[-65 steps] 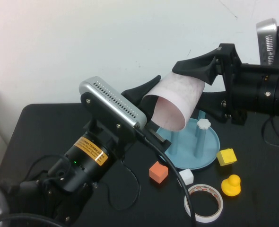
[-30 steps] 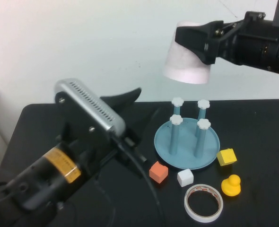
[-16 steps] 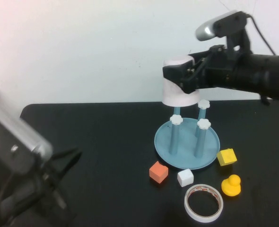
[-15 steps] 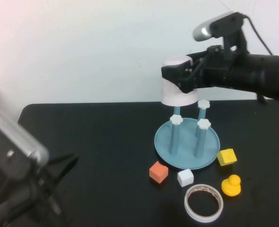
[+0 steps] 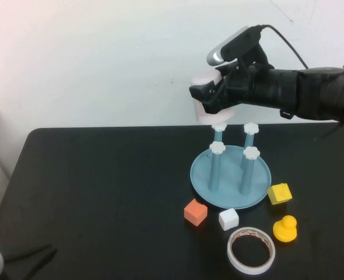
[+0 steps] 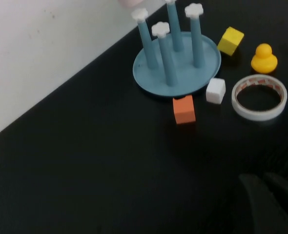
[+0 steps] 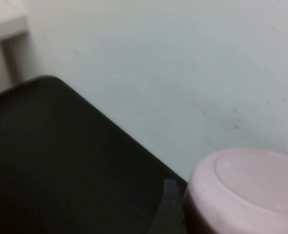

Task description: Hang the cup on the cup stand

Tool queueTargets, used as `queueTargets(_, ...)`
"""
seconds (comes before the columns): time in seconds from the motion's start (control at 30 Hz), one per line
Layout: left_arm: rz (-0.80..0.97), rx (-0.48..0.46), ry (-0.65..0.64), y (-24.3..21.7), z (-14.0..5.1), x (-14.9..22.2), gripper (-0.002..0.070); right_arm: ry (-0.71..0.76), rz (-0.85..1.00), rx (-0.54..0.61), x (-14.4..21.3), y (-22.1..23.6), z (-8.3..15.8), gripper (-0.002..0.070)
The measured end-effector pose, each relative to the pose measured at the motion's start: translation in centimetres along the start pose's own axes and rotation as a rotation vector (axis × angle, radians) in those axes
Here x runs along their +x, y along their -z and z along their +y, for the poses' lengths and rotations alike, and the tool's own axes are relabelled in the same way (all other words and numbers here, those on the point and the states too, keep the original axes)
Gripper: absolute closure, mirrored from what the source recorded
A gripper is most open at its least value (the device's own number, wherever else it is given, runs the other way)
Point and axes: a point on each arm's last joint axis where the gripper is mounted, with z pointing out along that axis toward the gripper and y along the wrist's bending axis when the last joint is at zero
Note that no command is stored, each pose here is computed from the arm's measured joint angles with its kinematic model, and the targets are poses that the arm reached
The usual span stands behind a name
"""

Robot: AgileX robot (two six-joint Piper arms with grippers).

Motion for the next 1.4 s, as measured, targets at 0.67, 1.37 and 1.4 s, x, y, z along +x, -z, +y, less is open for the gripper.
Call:
queueTargets(0.67,0.076,0.001,-0.031,0.4,-0.1,0.9,0.0675,-0.085,0.092,0.077,4.8,-5.3,-1.5,0.0041)
queueTargets(1.37,0.001,-0.055,0.033,3.9,-0.2,2.1,0.0675,-0.185,-0.082,0.012,-3.2,0.5,-0.6,0.0280)
queueTargets(1.4,-0.034,-0.069,0.041,4.4,-0.2,2.3,0.0675,-0.179,-0.101,-0.005,-4.1,1.7,-0.3,0.0356)
